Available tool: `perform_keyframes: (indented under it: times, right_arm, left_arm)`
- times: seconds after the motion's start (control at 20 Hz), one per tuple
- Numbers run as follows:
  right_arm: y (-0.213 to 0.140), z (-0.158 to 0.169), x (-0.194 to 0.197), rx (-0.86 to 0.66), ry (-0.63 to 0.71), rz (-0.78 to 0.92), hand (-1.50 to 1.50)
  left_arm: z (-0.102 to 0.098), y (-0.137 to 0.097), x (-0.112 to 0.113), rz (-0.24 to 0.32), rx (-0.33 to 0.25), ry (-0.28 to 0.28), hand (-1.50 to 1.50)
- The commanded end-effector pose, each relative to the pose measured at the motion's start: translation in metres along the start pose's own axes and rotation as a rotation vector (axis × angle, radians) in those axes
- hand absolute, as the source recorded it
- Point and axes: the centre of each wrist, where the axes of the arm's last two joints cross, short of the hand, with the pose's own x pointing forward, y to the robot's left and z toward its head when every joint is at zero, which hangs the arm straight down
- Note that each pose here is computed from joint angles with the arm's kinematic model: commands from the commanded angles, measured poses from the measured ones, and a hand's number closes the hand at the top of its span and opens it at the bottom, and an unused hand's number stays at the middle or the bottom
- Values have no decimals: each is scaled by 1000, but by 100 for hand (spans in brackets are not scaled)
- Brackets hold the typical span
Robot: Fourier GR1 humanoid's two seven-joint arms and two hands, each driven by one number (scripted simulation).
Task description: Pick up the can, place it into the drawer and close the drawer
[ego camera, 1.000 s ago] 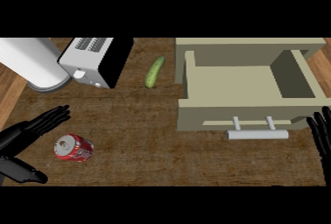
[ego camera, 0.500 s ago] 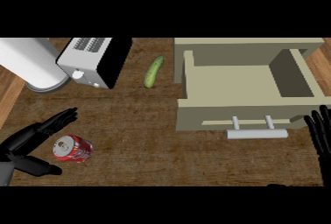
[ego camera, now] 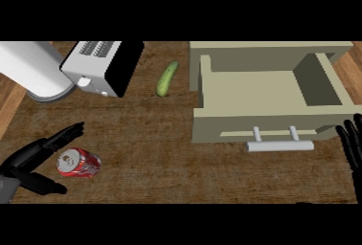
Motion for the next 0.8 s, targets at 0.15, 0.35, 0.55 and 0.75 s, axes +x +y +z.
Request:
perform_keyframes:
  times: [0.15, 0.35, 0.55, 0.75]
  right_arm:
    - [2, -7, 2, -3, -5, 6, -150]
    - [4, 3, 3, 15, 3, -13, -150]
    - [3, 10, 7, 0, 11, -5, -150]
    - [-11, 5, 20, -2, -13, -10, -150]
  left_arm:
    - [-3, 2, -14, 120, -121, -114, -150]
    - [-27, -15, -23, 136, -129, -119, -150]
    - [-18, 1, -17, 122, -135, -123, -150]
    - [-25, -11, -27, 116, -130, -124, -150]
